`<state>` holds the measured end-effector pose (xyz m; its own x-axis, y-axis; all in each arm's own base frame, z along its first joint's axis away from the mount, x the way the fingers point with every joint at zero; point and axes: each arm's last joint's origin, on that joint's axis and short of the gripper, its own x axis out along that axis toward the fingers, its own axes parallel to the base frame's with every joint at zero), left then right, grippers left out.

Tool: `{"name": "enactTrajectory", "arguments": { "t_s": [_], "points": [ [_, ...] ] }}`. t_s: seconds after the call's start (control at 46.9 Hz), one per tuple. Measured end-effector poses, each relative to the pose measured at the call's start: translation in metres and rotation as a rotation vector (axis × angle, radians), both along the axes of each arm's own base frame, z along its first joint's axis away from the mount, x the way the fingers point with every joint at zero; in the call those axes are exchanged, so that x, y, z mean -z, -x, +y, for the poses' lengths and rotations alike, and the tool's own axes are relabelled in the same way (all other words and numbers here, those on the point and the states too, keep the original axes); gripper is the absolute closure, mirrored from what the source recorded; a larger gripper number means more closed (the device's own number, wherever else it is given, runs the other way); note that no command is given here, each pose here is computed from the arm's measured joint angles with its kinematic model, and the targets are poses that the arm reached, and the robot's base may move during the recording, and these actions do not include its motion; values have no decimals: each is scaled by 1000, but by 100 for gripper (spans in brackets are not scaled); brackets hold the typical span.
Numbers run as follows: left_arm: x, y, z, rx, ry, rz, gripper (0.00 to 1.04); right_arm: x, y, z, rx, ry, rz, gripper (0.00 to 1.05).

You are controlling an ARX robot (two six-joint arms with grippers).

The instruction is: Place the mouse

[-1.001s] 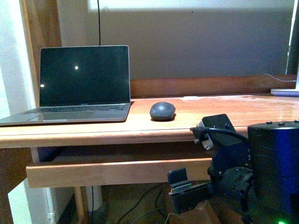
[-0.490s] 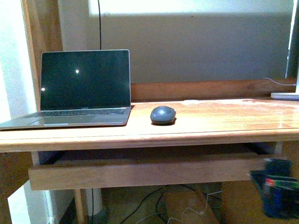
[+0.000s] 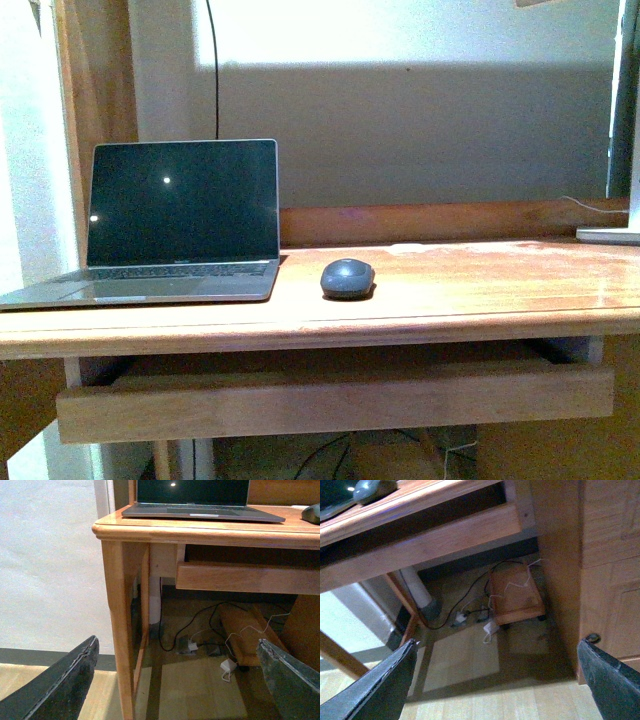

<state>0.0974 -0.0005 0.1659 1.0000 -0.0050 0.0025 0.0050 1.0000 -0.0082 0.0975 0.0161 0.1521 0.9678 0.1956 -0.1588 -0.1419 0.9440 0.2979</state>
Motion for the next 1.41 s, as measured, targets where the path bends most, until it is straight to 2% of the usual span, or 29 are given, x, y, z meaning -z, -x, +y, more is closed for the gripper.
{"name": "enactTrajectory", "arguments": {
  "t_s": [0.064, 0.107, 0.17, 0.277, 0.362, 0.383, 0.533, 1.065, 1.406],
  "points": [
    [0, 0, 0, 0, 0, 0, 8, -1, 1, 4, -22, 31, -39, 9],
    [0, 0, 0, 0, 0, 0, 8, -8, 3, 5, 28, 66, -136, 19],
    [0, 0, 0, 0, 0, 0, 8, -12, 3, 4, 64, 113, -185, 29],
    [0, 0, 0, 0, 0, 0, 8, -12, 2, -2, 145, 200, -190, 48],
    [0, 0, 0, 0, 0, 0, 8, -11, 1, -5, 137, 239, -184, 62],
    [0, 0, 0, 0, 0, 0, 8, -11, 1, -8, 132, 255, -183, 70],
    [0, 0, 0, 0, 0, 0, 8, -12, 1, -15, 171, 274, -183, 95],
    [0, 0, 0, 0, 0, 0, 8, -12, 1, -16, 172, 282, -185, 7],
    [0, 0, 0, 0, 0, 0, 8, -12, 1, -16, 172, 283, -185, 7]
  ]
}}
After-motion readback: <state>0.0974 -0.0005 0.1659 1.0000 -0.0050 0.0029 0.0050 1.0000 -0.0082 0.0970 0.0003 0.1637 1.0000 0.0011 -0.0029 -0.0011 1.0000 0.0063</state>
